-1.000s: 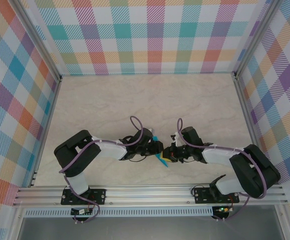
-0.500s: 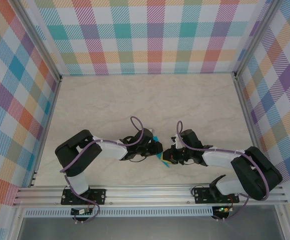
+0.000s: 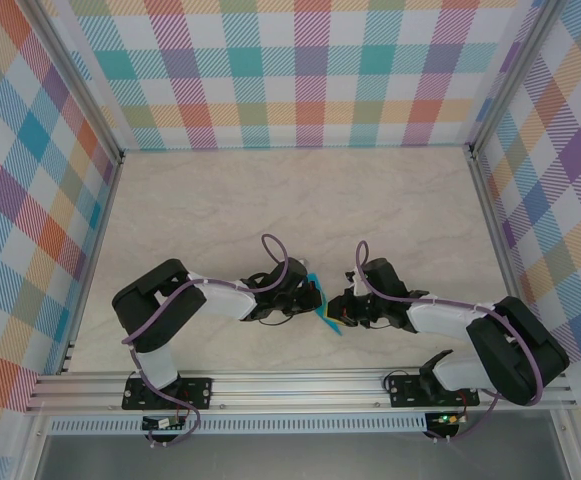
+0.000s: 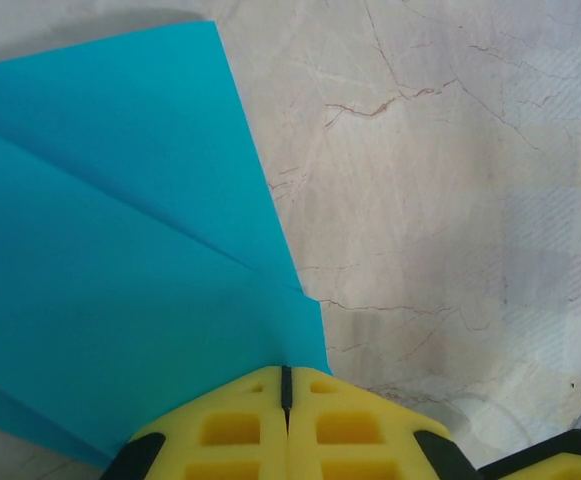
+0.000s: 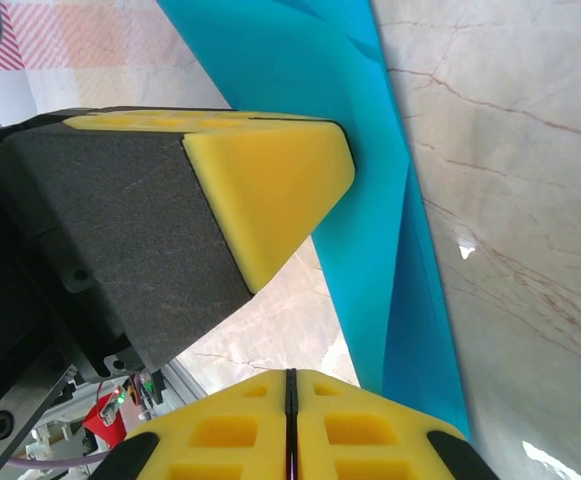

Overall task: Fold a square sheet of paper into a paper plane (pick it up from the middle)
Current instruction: Fold the wing for the fifth time at the center of the table.

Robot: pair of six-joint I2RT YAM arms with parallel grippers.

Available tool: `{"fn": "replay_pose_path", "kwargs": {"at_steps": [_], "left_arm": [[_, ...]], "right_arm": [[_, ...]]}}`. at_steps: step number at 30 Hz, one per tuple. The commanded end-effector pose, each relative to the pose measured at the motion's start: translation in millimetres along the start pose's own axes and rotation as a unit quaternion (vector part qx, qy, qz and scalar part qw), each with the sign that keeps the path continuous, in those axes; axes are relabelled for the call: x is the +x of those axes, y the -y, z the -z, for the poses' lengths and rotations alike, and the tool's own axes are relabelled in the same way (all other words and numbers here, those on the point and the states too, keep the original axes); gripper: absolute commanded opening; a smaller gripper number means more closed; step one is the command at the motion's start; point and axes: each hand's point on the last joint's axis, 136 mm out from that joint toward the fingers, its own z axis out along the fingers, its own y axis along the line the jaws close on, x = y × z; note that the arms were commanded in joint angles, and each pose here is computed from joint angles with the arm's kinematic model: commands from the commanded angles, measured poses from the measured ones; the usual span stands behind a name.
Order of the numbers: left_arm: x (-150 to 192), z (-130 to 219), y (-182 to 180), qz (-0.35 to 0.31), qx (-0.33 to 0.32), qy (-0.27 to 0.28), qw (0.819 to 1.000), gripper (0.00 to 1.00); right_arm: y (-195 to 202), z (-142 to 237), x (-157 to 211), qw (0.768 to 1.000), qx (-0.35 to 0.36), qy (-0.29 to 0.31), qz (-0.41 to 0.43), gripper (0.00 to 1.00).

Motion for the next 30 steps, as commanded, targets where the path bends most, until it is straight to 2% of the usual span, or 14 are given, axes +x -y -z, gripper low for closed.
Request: {"fn": "replay_pose_path", "kwargs": {"at_steps": [1, 11, 22, 25, 30], "left_arm": [[12.9, -4.8, -14.1, 0.002, -0.03, -0.022, 0.999, 0.05], [13.2, -4.2, -15.1, 0.0, -0.034, -0.022, 0.999, 0.04], [13.6, -5.1, -19.2, 0.0, -0.044, -0.023, 0.999, 0.04], [13.3, -5.2, -19.4, 0.0, -0.045, -0.023, 0.999, 0.04], [13.7, -5.9, -19.0, 0.001, -0.046, -0.025, 0.999, 0.04]], "right_arm": [[1.3, -2.9, -1.9, 1.0, 0.011, -0.004, 0.002, 0.09], [33.6, -11.6, 7.9, 0.997, 0.068, -0.034, -0.022, 0.04], [71.8, 5.5, 38.4, 0.989, 0.137, -0.055, -0.03, 0.06], [68.4, 7.9, 38.2, 0.989, 0.134, -0.055, -0.022, 0.06], [38.3, 18.1, 26.8, 0.993, 0.109, -0.037, 0.025, 0.07]]}}
